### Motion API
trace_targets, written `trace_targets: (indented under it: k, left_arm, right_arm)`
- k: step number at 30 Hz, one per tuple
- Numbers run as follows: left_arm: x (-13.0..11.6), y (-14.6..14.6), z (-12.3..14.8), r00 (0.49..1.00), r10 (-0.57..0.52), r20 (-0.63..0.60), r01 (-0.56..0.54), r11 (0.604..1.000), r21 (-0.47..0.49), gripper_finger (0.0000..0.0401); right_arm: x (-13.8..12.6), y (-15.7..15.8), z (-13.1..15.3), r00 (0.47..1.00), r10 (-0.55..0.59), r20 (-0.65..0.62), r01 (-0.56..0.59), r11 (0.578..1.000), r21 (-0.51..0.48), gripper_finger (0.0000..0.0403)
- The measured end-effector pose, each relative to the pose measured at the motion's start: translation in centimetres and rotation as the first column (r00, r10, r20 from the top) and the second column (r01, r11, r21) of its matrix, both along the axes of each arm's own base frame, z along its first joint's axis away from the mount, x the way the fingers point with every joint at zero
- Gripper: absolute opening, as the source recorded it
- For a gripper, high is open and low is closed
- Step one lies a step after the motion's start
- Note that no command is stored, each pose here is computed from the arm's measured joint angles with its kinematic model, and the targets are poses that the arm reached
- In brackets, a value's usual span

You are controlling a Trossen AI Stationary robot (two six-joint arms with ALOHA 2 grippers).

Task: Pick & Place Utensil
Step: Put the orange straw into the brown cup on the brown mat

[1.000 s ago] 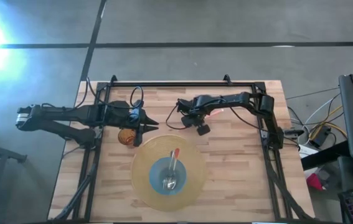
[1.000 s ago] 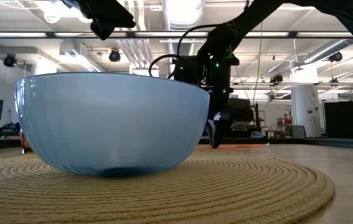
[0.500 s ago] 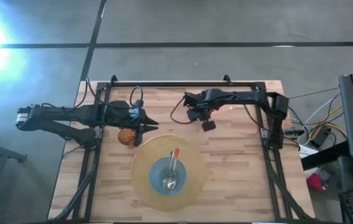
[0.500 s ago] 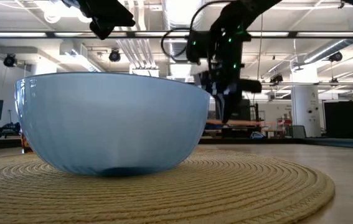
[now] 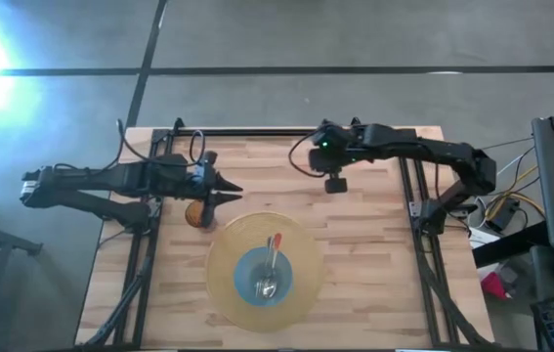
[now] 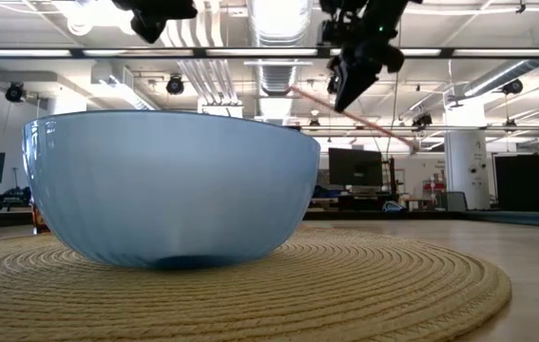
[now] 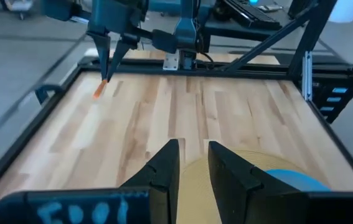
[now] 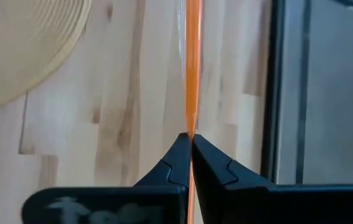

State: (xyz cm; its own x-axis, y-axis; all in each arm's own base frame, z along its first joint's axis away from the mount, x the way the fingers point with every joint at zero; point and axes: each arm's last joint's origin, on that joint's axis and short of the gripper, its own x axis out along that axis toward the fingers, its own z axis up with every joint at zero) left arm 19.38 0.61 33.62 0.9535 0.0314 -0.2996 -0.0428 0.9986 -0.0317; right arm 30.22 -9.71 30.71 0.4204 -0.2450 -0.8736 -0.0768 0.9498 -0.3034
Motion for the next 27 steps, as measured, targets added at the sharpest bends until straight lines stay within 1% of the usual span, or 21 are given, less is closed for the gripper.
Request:
trace_targets:
  k: [3, 6, 9, 11, 14, 17, 20, 23, 27]
  left_arm:
    - [-0.2, 0.0, 0.1, 1.0, -0.018, 0.006, 0.018, 0.998, 0.058, 0.0078]
    - [-0.1, 0.0, 0.1, 1.0, -0.03, 0.001, 0.03, 0.995, 0.096, 0.0078]
    - [0.0, 0.0, 0.0, 0.999, -0.047, -0.003, 0.047, 0.994, 0.103, 0.0078]
    - [0.1, -0.1, -0.3, 0.998, -0.065, -0.011, 0.066, 0.993, 0.102, 0.0078]
    - [0.2, -0.1, -0.9, 0.997, -0.078, 0.0, 0.078, 0.992, 0.1, 0.0078]
    - [0.5, -0.1, -1.4, 0.995, -0.078, 0.054, 0.072, 0.992, 0.102, 0.0078]
    - [0.7, -0.1, -1.8, 0.99, -0.077, 0.117, 0.065, 0.992, 0.104, 0.0078]
    - [0.9, -0.1, -2.3, 0.986, -0.077, 0.149, 0.062, 0.992, 0.108, 0.0078]
    - [0.9, -0.1, -2.7, 0.983, -0.077, 0.168, 0.059, 0.992, 0.11, 0.0078]
  right_arm:
    - [-0.9, 0.3, 1.4, 0.998, -0.024, 0.055, 0.024, 1.0, 0.001, 0.0008]
    - [-1.5, 0.7, 2.4, 0.993, -0.039, 0.108, 0.039, 0.999, 0.003, 0.0008]
    - [-1.8, 1.3, 3.0, 0.988, -0.038, 0.149, 0.036, 0.999, 0.013, 0.0008]
    - [-2.1, 1.9, 3.2, 0.985, -0.017, 0.172, 0.013, 1.0, 0.027, 0.0008]
    - [-2.6, 2.5, 3.2, 0.981, 0.002, 0.192, -0.012, 0.998, 0.054, 0.0008]
    - [-3.1, 3.1, 2.8, 0.979, 0.001, 0.204, -0.014, 0.998, 0.064, 0.0008]
    - [-3.5, 3.5, 2.6, 0.965, 0.004, 0.263, -0.02, 0.998, 0.061, 0.0008]
    - [-3.8, 3.9, 2.1, 0.951, 0.012, 0.308, -0.036, 0.997, 0.071, 0.0008]
    - [-4.0, 4.2, 1.8, 0.909, 0.022, 0.416, -0.067, 0.993, 0.095, 0.0008]
